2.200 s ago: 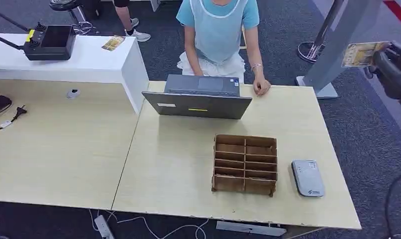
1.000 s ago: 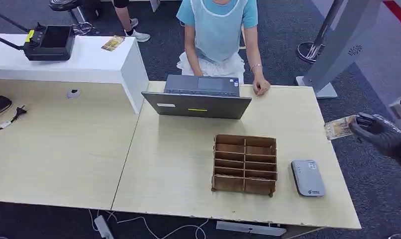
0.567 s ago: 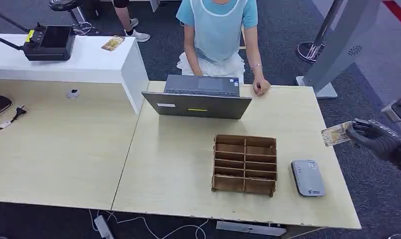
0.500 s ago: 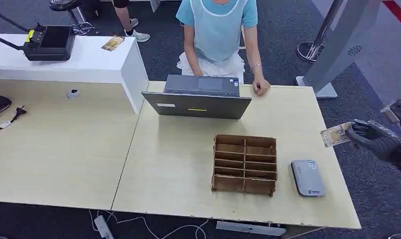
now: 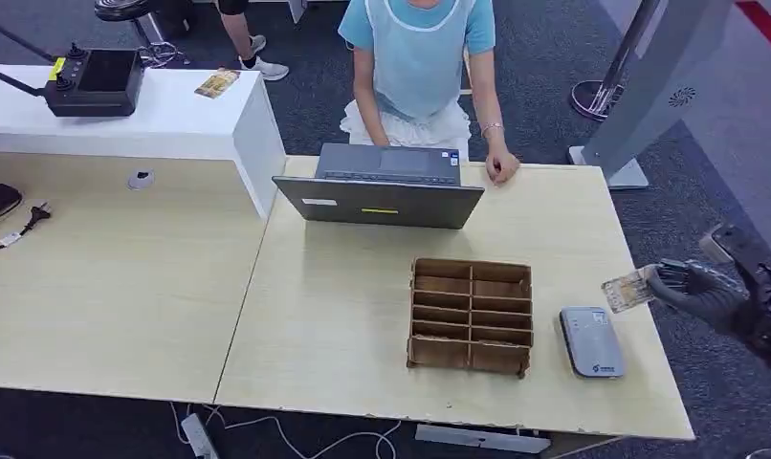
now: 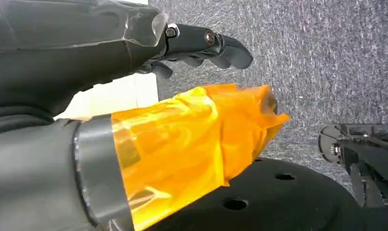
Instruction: Pass the card to the sensor for recognition and then transmit it.
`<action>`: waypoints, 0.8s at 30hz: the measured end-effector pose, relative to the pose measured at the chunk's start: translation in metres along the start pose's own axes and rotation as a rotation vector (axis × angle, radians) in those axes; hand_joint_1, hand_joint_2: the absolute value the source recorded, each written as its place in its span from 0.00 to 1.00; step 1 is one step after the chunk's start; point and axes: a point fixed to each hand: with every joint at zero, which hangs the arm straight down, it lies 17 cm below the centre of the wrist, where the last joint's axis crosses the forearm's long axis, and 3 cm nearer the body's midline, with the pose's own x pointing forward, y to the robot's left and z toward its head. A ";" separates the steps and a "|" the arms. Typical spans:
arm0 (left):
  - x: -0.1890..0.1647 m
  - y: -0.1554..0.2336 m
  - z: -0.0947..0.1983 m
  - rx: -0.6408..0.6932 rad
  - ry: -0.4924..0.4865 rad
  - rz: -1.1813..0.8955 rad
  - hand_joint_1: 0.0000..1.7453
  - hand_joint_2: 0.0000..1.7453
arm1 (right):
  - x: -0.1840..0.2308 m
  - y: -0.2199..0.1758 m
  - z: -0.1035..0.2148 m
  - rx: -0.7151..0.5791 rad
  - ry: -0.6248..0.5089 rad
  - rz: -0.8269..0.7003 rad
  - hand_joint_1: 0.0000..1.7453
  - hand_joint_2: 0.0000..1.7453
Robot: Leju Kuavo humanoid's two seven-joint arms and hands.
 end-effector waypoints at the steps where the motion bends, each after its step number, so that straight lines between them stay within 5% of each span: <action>1: 0.000 0.000 0.000 0.001 0.000 0.000 0.00 0.00 | -0.003 0.003 -0.001 0.003 0.005 -0.002 1.00 1.00; 24: -0.002 -0.001 0.000 -0.001 0.008 -0.006 0.00 0.00 | -0.042 0.039 -0.012 0.019 0.068 0.010 1.00 1.00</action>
